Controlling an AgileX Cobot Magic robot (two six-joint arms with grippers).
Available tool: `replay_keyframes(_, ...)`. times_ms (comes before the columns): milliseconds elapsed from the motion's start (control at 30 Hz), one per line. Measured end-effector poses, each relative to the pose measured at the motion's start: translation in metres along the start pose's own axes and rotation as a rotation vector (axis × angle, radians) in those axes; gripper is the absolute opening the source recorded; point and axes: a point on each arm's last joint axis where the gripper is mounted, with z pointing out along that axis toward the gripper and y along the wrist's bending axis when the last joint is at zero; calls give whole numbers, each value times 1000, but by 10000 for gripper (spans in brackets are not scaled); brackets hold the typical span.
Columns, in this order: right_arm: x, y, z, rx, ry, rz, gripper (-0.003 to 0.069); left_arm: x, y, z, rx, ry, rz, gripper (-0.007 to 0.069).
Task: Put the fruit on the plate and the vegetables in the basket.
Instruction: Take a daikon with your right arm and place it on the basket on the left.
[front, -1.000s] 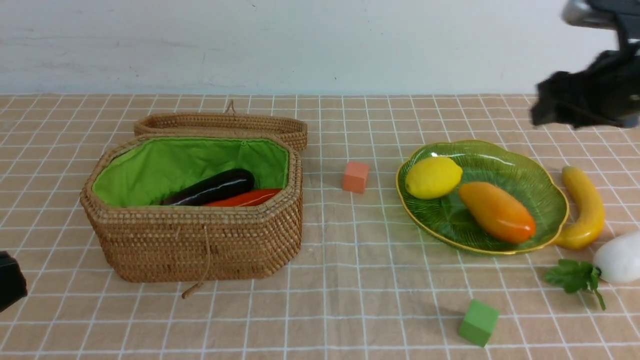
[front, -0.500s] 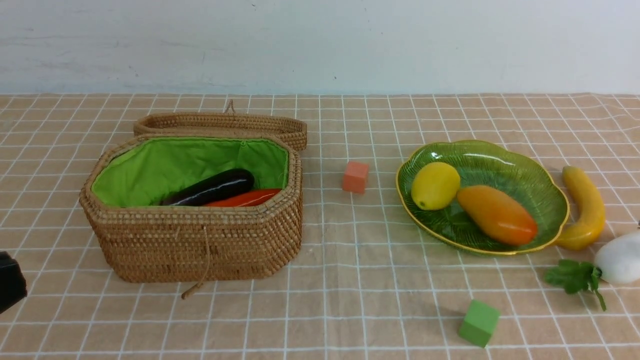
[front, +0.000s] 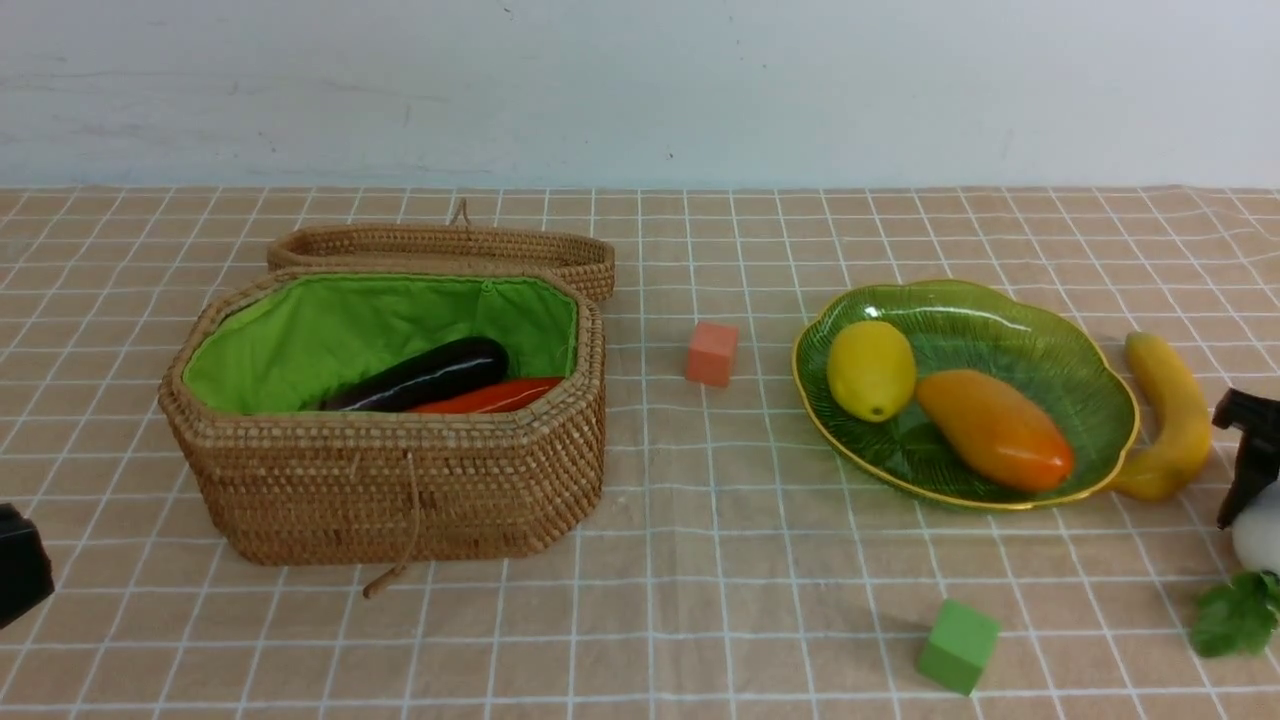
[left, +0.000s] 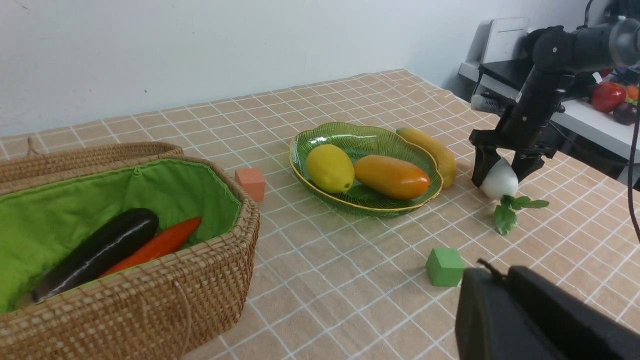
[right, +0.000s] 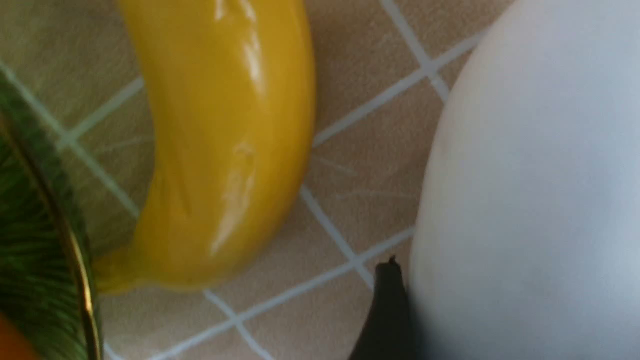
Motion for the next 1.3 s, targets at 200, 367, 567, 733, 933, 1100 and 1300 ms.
replay_keyframes(200, 13, 20, -66, -37, -68, -83, 510, 0, 0, 0, 0, -1, 1, 43)
replay_keyframes(367, 64, 117, -147, -279, -283, -434, 510, -1, 1, 0, -16, -7, 22, 46)
replay_keyframes(567, 184, 295, -188, -803, -662, -1173, 510, -1, 11, -1, -121, -14, -8, 47)
replay_keyframes(733, 230, 369, -148, -878, -859, -1363, 510, -1, 17, -2, -188, -11, -43, 50)
replay_keyframes(933, 246, 412, -64, -784, -924, -1453, 510, 0, 18, -2, -202, -7, -58, 53)
replay_keyframes(1100, 246, 412, -57, -796, -868, -1429, 627, -1, 18, -2, -204, -11, -53, 57)
replay_keyframes(1300, 237, 375, -118, -837, -656, -1444, 660, -2, 18, -2, -196, -23, -52, 61)
